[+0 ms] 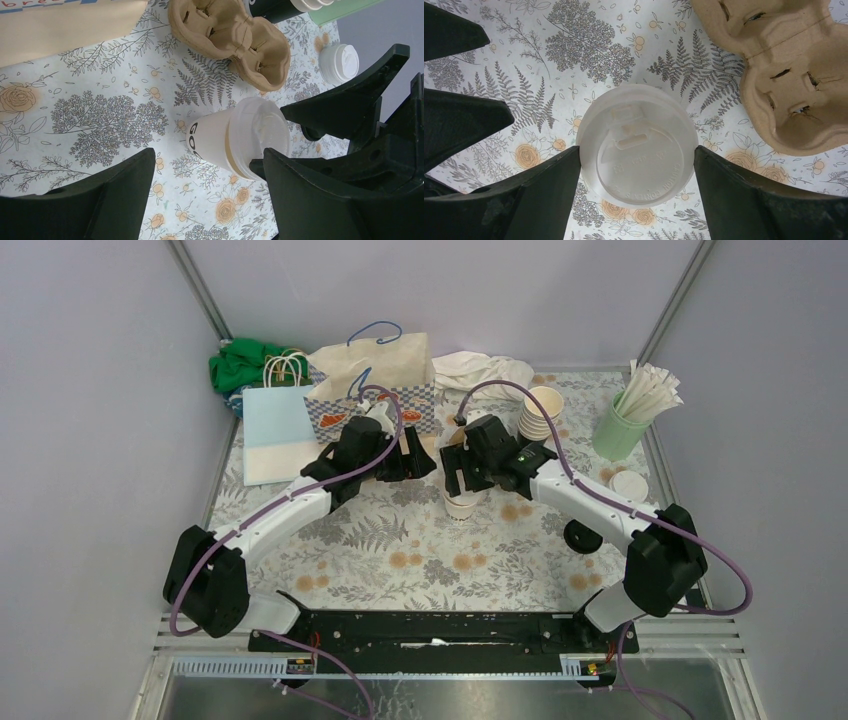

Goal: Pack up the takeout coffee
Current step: Close the cup lid on the coffee cup.

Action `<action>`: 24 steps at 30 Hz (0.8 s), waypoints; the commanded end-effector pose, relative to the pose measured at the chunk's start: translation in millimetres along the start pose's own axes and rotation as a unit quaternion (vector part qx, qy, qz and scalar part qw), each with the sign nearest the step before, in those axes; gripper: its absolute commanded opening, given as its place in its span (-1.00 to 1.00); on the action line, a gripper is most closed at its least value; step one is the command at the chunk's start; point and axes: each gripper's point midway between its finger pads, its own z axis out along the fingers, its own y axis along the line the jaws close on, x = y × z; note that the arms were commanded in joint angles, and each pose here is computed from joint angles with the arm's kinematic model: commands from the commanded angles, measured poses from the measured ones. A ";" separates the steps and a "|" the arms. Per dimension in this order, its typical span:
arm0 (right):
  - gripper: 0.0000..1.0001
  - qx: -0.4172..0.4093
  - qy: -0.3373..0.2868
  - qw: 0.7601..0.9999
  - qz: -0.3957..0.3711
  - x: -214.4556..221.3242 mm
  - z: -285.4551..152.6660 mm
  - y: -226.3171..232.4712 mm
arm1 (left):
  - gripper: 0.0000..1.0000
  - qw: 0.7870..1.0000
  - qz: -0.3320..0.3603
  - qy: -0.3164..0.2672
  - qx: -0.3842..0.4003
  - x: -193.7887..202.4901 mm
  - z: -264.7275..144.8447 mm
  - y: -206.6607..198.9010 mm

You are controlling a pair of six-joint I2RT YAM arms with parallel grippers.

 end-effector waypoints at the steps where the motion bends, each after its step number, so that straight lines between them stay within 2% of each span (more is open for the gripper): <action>1: 0.81 0.007 -0.026 0.999 -0.020 -15.5 -5.1 4.1 | 0.66 1.000 0.005 -0.020 0.023 -11.9 -3.9 -10.5; 4: 0.99 0.008 -0.024 0.999 -0.023 -13.9 -6.1 3.9 | 0.66 0.999 0.008 -0.018 0.025 -11.7 -3.2 -10.7; 13: 0.99 -0.010 -0.040 0.999 -0.016 -19.4 -18.5 9.9 | 0.66 1.000 0.010 -0.013 0.024 -10.4 0.7 -9.8; 18: 0.99 -0.009 -0.068 0.998 -0.008 -36.4 -36.8 11.0 | 0.46 0.999 0.003 -0.005 0.032 -6.2 3.6 -10.8; 21: 0.87 0.003 -0.075 0.997 -0.010 -43.5 -46.0 6.9 | 0.35 0.999 -0.005 -0.001 0.037 -3.1 6.2 -11.5; 24: 0.54 0.010 -0.075 0.997 0.003 -44.5 -50.2 -1.7 | 0.25 0.999 -0.014 0.002 0.043 0.1 9.2 -12.5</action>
